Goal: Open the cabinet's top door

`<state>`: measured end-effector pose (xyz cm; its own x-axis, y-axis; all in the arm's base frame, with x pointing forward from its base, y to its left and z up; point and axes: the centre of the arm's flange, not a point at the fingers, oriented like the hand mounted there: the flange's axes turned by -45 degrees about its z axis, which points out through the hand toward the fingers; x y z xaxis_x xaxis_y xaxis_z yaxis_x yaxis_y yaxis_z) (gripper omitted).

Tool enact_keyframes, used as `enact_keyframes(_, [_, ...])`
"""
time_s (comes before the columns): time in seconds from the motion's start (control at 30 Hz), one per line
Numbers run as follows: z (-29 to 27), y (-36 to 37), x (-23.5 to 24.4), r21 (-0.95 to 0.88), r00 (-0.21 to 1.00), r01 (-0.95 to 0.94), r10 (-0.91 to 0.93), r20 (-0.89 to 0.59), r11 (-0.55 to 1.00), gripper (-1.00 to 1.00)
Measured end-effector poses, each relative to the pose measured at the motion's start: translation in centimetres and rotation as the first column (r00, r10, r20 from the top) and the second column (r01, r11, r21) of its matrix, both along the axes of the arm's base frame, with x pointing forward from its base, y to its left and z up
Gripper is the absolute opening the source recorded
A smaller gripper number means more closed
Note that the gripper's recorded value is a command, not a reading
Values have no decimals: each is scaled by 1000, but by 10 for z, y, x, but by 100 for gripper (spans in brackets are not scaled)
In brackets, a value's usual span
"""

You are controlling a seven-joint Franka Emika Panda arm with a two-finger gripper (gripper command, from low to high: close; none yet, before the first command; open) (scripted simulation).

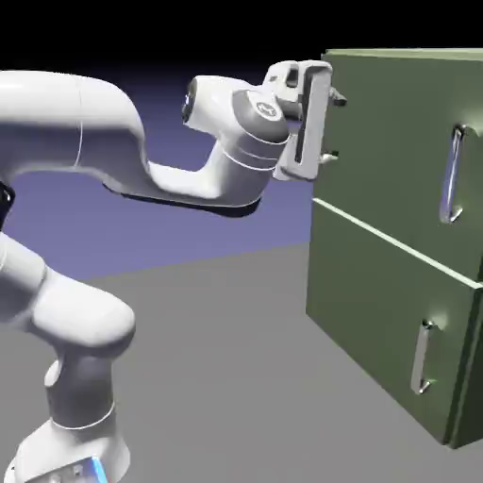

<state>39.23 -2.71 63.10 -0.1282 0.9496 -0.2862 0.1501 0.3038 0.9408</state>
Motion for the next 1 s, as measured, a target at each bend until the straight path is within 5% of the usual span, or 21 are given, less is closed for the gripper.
enact_keyframes(0.4, [-14,-57,22,-506,988,-11,88,129,863,0])
enact_keyframes(1.0, [-84,-146,85,-949,974,66,187,128,308,0])
